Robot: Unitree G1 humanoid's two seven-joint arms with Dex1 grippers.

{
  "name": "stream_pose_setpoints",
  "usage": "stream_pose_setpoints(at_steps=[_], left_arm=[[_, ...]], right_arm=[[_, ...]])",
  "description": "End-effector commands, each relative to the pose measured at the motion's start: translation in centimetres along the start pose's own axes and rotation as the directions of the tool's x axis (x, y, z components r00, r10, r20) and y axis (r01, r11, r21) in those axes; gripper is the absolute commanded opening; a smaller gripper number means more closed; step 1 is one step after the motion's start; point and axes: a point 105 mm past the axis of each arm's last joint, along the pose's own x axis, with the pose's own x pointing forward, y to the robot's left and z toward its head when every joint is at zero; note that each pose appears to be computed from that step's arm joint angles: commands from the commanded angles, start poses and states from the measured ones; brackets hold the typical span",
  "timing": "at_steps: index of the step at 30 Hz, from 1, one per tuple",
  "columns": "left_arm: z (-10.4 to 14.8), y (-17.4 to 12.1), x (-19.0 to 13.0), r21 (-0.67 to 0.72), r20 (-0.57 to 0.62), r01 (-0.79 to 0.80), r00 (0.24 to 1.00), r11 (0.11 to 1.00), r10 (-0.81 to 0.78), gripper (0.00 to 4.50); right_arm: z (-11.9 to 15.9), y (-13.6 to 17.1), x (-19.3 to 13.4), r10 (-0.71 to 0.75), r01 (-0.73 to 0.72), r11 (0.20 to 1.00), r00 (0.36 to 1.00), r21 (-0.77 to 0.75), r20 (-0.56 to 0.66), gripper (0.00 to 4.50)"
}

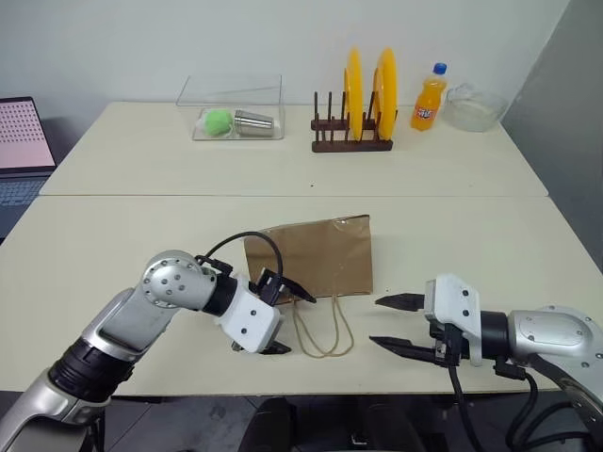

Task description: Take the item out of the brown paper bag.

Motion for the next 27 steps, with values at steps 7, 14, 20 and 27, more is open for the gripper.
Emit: stream_pose_setpoints(at_steps=[7, 14, 20, 27], left_arm=[[-1.4, 0.6, 2.8, 0.139, -0.016, 0.019, 1.0, 0.99, -0.017, 4.5], [-2.0, 0.5, 4.8, 0.154, -0.001, 0.007, 1.0, 0.988, -0.007, 4.5], [-2.0, 0.1, 5.9, 0.154, 0.01, 0.032, 0.999, 0.987, -0.034, 4.5], [-2.7, -1.8, 6.1, 0.155, -0.016, 0.152, 0.988, 0.976, -0.151, 2.97]], right_arm=[[0.5, 1.9, -0.3, -0.006, 0.006, 1.0, 1.0, 0.011, -0.005, 2.97], [-0.1, 2.2, -0.7, -0.034, 0.035, 0.999, 0.999, 0.036, -0.023, 2.97], [-0.5, 2.8, -0.9, -0.034, 0.036, 0.998, 0.999, 0.057, -0.032, 2.97], [-0.5, 3.0, -1.0, -0.042, 0.043, 0.997, 0.999, 0.057, -0.027, 3.04]])
